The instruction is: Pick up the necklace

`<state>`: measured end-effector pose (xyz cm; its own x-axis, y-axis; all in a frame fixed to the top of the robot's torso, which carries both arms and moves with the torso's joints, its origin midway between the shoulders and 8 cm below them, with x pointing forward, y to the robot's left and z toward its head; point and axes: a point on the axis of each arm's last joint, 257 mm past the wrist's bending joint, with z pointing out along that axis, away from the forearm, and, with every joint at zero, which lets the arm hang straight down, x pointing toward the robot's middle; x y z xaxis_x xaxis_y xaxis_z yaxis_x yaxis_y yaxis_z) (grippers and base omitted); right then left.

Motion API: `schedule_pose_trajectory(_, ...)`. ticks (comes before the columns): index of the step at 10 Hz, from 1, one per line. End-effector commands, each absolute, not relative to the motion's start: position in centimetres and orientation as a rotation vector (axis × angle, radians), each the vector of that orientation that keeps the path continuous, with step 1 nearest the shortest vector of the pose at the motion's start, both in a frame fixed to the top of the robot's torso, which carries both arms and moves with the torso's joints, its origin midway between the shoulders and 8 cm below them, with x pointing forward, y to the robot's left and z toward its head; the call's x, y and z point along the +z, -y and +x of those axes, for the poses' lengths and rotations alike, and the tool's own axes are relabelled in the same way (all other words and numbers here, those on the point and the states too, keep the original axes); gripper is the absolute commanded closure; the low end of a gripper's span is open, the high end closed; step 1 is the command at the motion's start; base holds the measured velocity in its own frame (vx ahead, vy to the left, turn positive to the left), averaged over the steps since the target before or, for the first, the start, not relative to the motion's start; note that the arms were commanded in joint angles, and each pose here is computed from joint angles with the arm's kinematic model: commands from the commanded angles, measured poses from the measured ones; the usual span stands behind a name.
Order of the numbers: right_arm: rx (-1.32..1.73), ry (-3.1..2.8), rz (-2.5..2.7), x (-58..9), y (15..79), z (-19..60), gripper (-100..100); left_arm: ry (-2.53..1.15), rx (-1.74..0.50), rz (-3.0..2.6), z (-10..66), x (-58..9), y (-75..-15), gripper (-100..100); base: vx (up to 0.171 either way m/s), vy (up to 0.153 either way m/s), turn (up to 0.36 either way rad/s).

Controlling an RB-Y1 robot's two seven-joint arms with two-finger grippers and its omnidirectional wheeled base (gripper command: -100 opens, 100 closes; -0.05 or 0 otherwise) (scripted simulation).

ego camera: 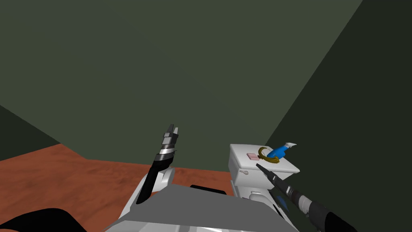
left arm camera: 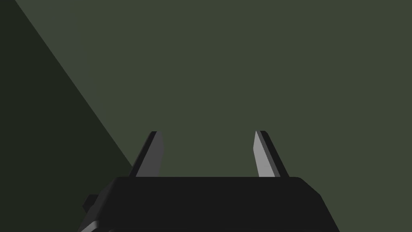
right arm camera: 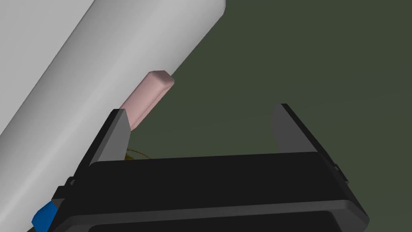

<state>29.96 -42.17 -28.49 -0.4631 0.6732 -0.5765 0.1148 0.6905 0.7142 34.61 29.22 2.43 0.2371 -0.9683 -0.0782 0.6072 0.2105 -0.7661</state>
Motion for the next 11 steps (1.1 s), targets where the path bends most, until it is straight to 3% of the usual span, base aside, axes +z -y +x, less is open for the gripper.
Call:
schedule_pose_trajectory(1, 0.693, -2.029, 0.588, -29.5, 44.2, 29.5, -100, -0.640, -1.205, -0.688, 34.6, 2.4, -29.2, 0, 0.004, 0.004, 0.093)
schedule_pose_trajectory(11, 0.348, -2.298, 0.404, -31.1, 53.9, 27.0, -100, -0.640, -1.205, -0.688, 34.6, 2.4, -29.2, 0, 0.009, 0.007, 0.097)
